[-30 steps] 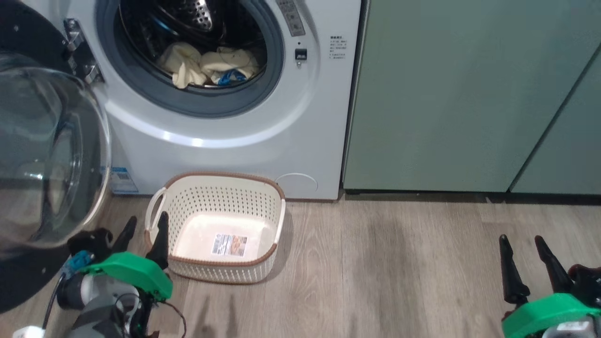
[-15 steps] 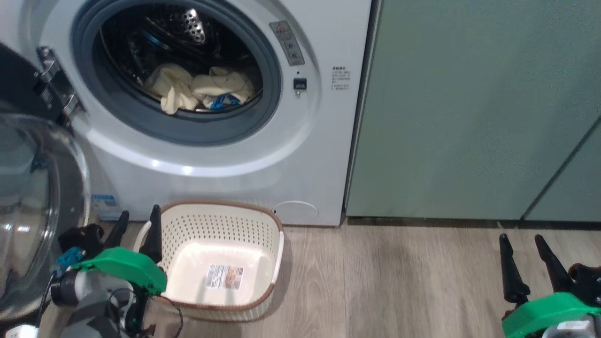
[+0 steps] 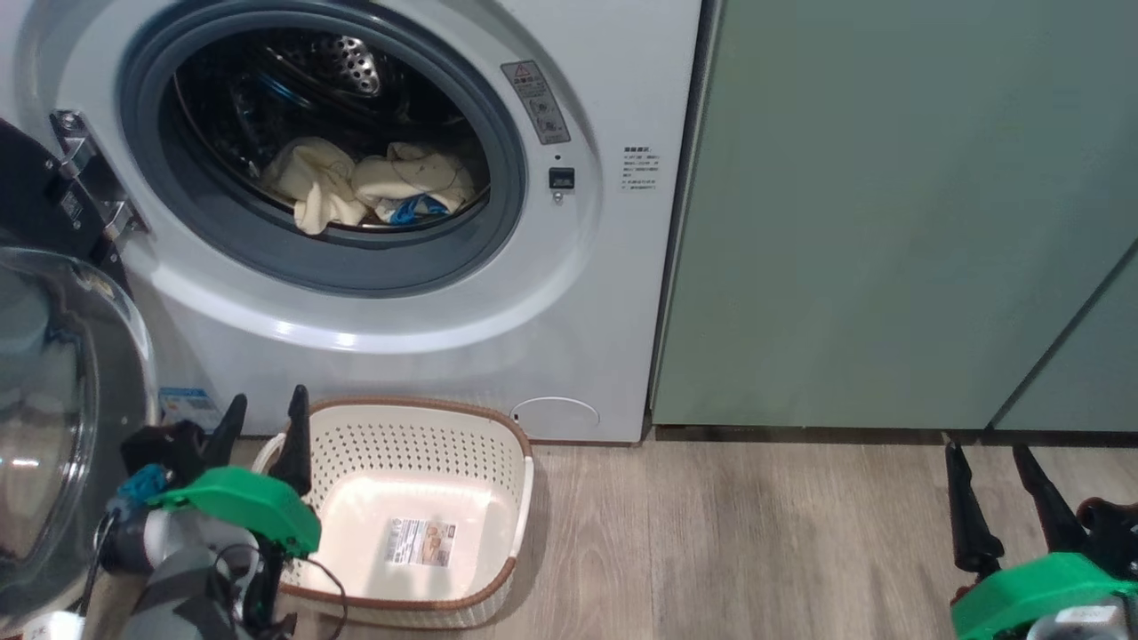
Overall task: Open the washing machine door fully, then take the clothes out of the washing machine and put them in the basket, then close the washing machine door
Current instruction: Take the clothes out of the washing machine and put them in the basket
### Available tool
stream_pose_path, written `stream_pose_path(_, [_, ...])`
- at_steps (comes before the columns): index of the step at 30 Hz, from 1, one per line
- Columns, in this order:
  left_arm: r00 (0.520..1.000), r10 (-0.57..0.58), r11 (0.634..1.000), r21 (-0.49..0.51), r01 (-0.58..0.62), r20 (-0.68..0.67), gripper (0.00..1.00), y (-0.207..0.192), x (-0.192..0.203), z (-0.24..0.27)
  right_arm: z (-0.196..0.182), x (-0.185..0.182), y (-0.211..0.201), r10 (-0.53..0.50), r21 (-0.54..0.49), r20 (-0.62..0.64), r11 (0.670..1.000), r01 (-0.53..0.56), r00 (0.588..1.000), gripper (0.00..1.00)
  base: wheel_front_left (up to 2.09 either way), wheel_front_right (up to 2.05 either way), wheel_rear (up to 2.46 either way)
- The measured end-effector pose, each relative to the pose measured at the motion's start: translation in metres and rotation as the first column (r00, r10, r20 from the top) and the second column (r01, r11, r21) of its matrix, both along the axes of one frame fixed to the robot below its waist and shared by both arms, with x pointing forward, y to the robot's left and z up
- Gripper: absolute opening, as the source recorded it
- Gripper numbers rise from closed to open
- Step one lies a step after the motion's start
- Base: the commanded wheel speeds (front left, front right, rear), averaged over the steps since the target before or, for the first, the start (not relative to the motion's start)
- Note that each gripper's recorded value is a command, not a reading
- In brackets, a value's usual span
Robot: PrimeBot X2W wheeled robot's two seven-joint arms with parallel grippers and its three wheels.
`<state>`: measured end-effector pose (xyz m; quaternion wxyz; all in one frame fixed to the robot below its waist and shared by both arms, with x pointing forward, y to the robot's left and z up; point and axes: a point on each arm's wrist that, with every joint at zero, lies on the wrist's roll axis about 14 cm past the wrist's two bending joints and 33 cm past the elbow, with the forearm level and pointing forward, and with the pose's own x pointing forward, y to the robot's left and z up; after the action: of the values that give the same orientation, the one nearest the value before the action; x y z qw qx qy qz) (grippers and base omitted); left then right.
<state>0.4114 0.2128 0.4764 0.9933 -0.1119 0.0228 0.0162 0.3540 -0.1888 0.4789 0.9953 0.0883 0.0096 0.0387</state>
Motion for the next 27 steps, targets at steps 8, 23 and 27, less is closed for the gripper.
stream_pose_path(8, [1.0,-0.025,0.999,0.02,0.025,-0.004,1.0,-0.009,0.002,-0.001,0.001,-0.002,-0.003,-0.011,0.001,0.003,1.0,0.011,1.0,1.0,0.0,0.0,0.0])
stream_pose_path(23, [0.966,-0.129,0.98,0.119,0.158,-0.224,1.0,-0.03,0.054,-0.032,-0.019,0.001,-0.004,-0.025,0.017,-0.06,1.0,0.026,0.998,1.0,0.0,0.0,0.0])
stream_pose_path(27, [0.954,-0.12,0.974,0.151,0.166,-0.274,1.0,-0.03,0.085,-0.034,-0.018,0.019,-0.004,-0.03,0.021,-0.054,0.999,0.031,0.998,1.0,0.0,0.0,0.0])
